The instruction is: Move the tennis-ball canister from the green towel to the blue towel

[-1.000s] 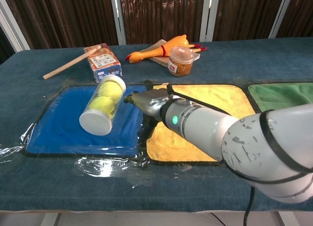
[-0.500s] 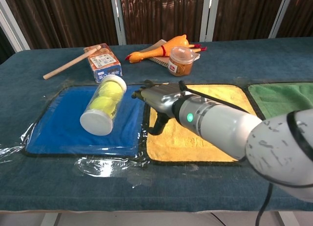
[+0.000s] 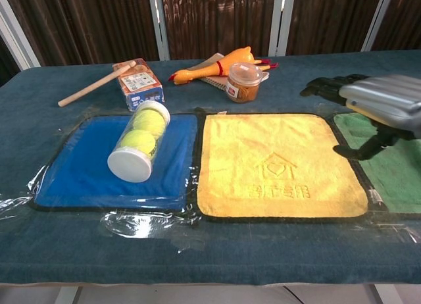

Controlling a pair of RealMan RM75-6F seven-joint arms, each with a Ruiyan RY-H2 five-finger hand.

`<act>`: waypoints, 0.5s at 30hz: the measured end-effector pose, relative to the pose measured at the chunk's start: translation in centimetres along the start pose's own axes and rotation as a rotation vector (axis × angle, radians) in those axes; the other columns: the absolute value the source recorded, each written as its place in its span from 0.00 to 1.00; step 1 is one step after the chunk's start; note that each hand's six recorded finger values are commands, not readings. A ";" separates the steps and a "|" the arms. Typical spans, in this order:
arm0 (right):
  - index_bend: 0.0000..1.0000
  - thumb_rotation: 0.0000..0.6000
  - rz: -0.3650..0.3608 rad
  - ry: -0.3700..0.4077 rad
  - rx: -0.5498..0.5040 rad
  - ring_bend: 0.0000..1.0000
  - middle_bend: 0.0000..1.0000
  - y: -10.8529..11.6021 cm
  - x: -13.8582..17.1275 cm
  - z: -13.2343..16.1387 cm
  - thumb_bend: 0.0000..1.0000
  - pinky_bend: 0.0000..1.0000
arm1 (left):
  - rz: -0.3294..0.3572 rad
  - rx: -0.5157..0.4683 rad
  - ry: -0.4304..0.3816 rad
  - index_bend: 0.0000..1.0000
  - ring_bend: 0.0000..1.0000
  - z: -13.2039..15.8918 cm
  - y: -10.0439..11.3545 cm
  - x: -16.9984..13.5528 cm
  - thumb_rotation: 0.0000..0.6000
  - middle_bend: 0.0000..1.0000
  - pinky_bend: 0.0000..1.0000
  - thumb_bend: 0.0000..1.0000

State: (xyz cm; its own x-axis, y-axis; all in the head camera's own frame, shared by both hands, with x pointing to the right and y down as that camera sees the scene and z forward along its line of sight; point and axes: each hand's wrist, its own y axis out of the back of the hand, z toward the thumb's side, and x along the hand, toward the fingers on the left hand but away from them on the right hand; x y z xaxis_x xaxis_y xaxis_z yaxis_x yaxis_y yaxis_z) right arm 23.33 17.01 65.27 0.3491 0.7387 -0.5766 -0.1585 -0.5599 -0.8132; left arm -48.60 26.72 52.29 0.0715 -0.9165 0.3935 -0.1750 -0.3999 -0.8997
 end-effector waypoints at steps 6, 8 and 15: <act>0.00 1.00 -0.009 -0.159 -0.011 0.00 0.02 -1.5 5.9 -6.3 0.31 0.00 | -0.004 0.025 0.002 0.00 0.06 0.3 -0.4 0.1 1.00 0.01 0.14 0.03; 0.00 1.00 -0.029 -0.229 -0.048 0.00 0.02 -2.1 8.6 -8.8 0.31 0.00 | -0.013 0.045 0.003 0.00 0.06 0.6 -0.8 0.2 1.00 0.01 0.14 0.03; 0.00 1.00 -0.082 -0.296 -0.103 0.00 0.02 -2.5 15.1 -13.4 0.31 0.00 | -0.059 0.077 -0.003 0.00 0.06 1.4 -2.2 0.5 1.00 0.01 0.14 0.03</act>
State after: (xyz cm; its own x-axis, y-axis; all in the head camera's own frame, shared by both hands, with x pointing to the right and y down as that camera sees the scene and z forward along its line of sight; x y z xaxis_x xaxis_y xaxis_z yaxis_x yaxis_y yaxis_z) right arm 41.40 24.52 59.63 0.0704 0.8513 -0.5200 -0.0414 -0.5183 -0.8542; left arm -46.78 27.12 54.19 0.0824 -0.8911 0.4462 -0.0947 -0.4527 -0.8866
